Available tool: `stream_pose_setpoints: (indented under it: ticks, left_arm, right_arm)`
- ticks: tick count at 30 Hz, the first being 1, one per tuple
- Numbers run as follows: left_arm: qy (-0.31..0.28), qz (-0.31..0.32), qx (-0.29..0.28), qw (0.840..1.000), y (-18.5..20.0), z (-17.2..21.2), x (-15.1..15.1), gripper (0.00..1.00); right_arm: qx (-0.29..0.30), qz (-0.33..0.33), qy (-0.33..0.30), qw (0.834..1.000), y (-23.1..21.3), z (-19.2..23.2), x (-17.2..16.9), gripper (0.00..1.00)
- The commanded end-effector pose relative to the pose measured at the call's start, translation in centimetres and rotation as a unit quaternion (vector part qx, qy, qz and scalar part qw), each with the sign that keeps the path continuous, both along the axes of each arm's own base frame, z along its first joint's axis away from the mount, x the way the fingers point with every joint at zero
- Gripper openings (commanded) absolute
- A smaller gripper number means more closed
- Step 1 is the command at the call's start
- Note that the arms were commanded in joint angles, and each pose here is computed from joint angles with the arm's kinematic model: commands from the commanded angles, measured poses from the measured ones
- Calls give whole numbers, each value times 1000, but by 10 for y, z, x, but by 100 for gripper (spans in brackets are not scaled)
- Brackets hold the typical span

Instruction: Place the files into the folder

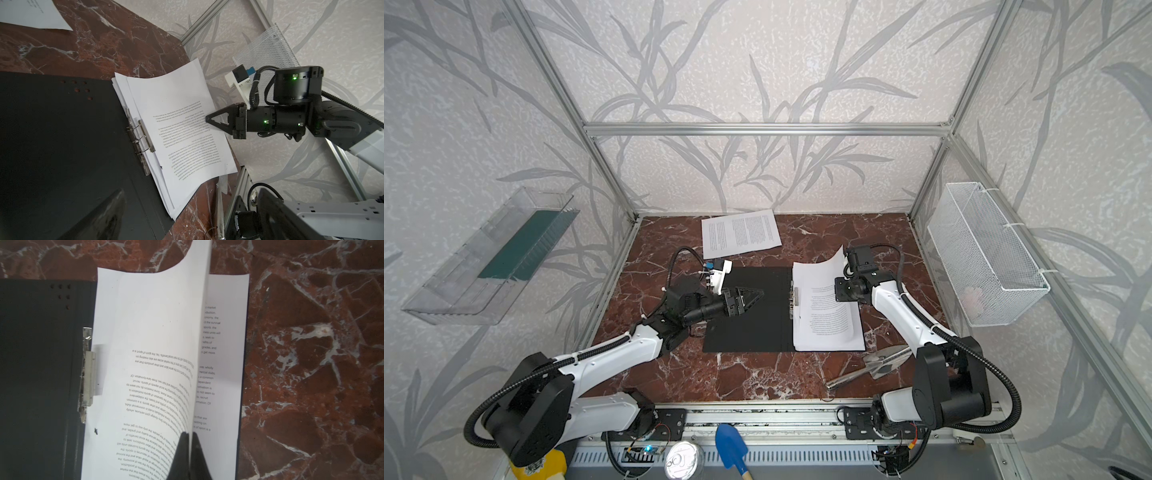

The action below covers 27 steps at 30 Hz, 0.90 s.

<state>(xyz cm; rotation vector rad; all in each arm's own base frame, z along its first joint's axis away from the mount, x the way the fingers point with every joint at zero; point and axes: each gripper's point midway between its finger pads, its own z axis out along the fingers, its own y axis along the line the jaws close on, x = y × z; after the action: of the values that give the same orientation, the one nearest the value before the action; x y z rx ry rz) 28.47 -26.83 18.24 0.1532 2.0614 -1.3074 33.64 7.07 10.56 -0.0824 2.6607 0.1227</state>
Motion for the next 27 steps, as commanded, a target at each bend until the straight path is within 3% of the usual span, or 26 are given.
stream_pose_setpoints:
  ticks: [1,27]
  left_arm:
    - [10,-6,8,1000,-3,-10,3,99]
    - [38,-21,4,999,-12,-23,5,99]
  right_arm:
    - [-50,13,18,998,-11,-5,-1,0]
    - [48,16,10,999,22,-14,19,0]
